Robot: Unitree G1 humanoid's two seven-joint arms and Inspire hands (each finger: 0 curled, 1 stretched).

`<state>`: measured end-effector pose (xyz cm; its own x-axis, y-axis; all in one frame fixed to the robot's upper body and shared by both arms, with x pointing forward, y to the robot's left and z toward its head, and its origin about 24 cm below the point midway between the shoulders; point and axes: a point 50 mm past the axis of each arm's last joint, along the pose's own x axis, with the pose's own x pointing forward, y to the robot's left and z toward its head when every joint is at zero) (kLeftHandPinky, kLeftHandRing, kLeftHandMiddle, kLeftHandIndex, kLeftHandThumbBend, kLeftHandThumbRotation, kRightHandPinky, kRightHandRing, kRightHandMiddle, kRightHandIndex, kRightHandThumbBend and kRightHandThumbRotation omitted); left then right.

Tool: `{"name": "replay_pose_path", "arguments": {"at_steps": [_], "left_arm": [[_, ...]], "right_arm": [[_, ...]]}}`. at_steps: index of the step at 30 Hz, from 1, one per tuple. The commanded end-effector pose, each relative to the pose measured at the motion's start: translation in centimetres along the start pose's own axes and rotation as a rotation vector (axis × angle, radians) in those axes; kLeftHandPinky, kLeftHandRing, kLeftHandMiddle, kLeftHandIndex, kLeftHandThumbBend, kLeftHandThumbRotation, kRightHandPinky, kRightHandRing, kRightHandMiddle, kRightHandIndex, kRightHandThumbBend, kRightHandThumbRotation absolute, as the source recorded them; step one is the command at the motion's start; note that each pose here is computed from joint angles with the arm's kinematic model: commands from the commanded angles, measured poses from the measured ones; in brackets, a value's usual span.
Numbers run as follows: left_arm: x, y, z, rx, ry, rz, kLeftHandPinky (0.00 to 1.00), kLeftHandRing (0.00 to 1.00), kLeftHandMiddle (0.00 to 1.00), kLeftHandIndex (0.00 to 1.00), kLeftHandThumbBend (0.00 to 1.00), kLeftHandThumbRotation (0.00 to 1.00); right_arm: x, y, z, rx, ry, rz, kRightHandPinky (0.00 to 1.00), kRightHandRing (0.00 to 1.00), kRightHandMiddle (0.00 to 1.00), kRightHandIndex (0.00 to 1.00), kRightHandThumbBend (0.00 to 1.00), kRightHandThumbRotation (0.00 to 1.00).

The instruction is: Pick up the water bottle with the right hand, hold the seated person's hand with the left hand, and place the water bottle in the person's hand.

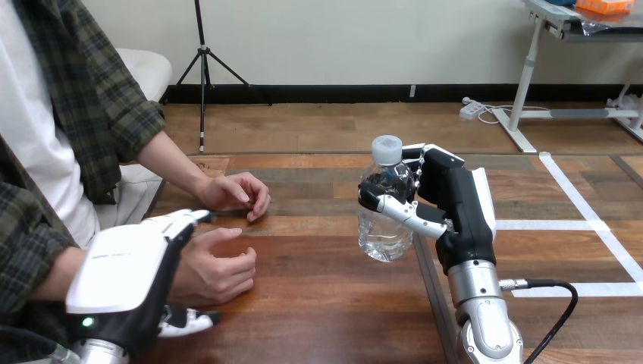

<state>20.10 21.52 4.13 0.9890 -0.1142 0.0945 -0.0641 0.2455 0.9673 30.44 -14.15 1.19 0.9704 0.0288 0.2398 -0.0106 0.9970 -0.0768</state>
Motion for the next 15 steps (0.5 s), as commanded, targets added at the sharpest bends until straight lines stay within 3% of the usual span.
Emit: {"name": "replay_pose_path", "arguments": {"at_steps": [1,15], "left_arm": [[0.89,1.85,0.03,0.078,-0.027,0.086,0.73,0.79,0.82,0.79,1.0,0.03],[1.14,1.35,-0.78,0.171,0.038,0.055,0.72,0.78,0.81,0.78,0.99,0.05]], "right_arm": [[1.83,0.14,2.66,0.012,-0.151,0.0,0.36,0.41,0.47,0.5,0.64,0.0],[1.69,0.29,2.65,0.008,-0.153,0.014,0.35,0.41,0.47,0.5,0.64,0.0]]}}
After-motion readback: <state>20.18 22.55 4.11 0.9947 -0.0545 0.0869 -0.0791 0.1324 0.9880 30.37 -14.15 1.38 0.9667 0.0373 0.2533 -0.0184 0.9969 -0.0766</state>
